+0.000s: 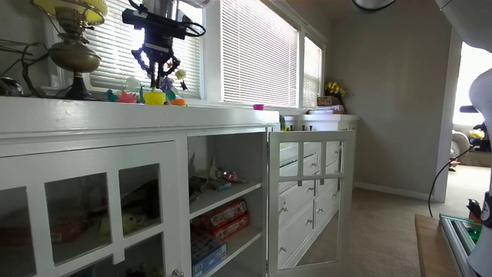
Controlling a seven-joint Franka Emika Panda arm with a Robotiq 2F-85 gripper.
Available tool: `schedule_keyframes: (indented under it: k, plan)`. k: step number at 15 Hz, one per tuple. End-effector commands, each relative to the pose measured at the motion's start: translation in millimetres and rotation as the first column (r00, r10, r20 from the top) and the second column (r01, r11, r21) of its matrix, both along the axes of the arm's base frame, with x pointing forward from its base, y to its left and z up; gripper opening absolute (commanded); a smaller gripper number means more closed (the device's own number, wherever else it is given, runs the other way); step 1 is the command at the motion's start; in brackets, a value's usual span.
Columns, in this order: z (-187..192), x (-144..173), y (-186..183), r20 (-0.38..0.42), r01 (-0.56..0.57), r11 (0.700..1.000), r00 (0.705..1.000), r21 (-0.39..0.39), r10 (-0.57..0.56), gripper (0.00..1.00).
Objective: Remove the object from the yellow bowl and put it on the counter
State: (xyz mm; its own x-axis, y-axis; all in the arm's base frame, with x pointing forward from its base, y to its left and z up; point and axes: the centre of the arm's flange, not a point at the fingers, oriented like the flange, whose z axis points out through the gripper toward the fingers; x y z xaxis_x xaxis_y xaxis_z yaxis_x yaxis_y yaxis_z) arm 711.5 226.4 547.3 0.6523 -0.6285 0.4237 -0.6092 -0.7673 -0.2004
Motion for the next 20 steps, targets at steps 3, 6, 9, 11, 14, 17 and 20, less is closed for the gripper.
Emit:
schedule_keyframes:
  k: [3,6,9,11,14,17,20]
  plan:
    - [34,1,-4,0.072,0.03,0.998,0.997,-0.059,-0.025,0.03]
    - [48,-1,-26,0.086,0.071,0.997,0.994,-0.043,-0.067,0.03]
    - [45,0,-55,0.079,0.132,0.99,0.988,-0.038,-0.129,0.03]
    - [39,3,-74,0.062,0.168,0.985,0.984,-0.038,-0.165,0.03]
    - [24,9,-96,0.036,0.213,0.977,0.977,-0.013,-0.212,0.03]
    - [5,14,-111,0.0,0.247,0.969,0.969,0.014,-0.247,0.03]
    - [-13,17,-117,-0.045,0.265,0.963,0.964,0.046,-0.263,0.03]
